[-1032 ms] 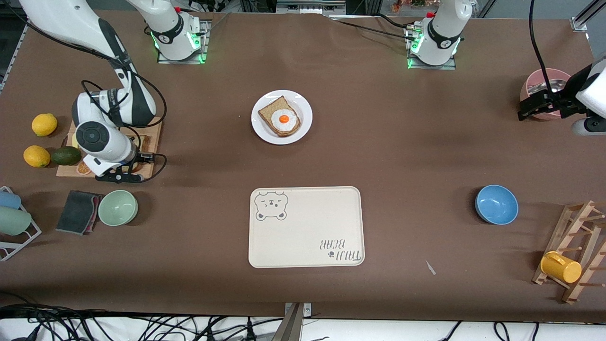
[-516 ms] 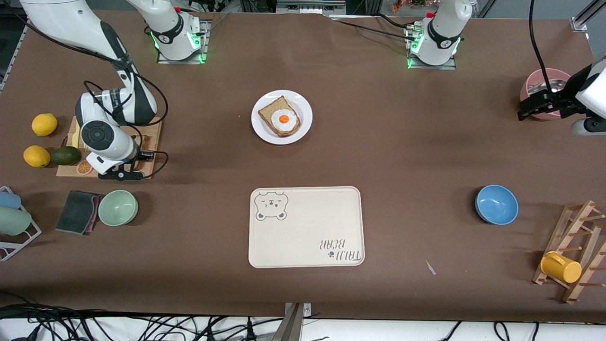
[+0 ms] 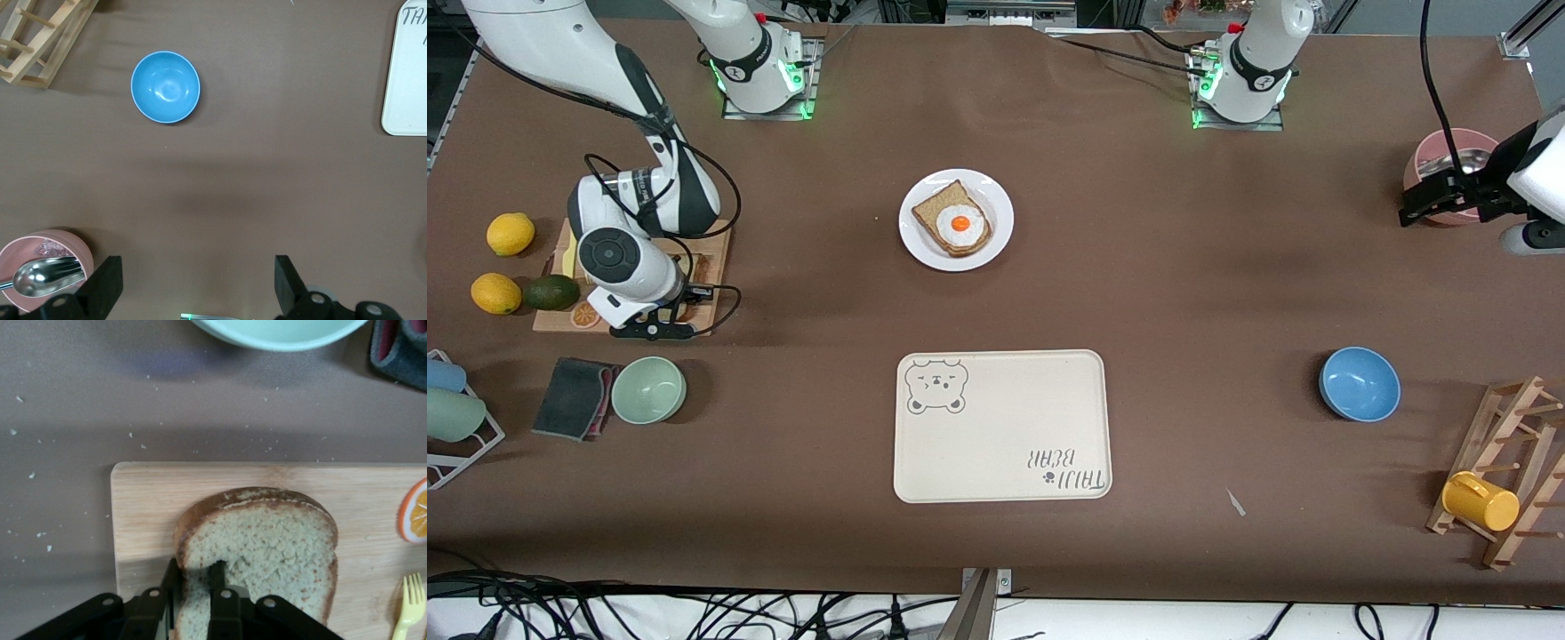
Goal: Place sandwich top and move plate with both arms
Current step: 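Grasp the bread slice with the right gripper and lift it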
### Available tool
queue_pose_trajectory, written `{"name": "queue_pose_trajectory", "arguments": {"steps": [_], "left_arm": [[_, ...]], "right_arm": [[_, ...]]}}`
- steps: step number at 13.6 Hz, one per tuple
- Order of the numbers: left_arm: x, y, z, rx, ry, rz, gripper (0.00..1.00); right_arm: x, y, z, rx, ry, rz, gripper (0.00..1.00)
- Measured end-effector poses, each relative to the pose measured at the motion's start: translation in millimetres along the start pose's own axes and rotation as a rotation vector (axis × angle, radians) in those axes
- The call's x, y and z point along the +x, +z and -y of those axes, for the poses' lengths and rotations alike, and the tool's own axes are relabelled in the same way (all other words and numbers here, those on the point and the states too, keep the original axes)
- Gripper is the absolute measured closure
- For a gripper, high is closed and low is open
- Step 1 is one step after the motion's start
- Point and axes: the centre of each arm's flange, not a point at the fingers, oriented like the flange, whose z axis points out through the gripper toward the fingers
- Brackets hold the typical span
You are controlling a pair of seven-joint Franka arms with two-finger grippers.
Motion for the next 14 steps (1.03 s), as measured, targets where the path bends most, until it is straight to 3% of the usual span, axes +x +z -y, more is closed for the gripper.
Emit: {"name": "queue_pose_trajectory", "arguments": {"steps": [4,7,14], "left_arm": [[0,0,0,0.0,0.0,0.001,0.0],[0,0,0,0.0,0.0,0.001,0.0],[1,2,0,0.0,0.0,0.003,0.0]], "right_arm": [[0,0,0,0.0,0.0,-0.001,0.8],[1,-1,0,-0.001,0.0,-0.002,0.89],[20,-30,-1,-0.03,0.003,0.015,0.89]]}}
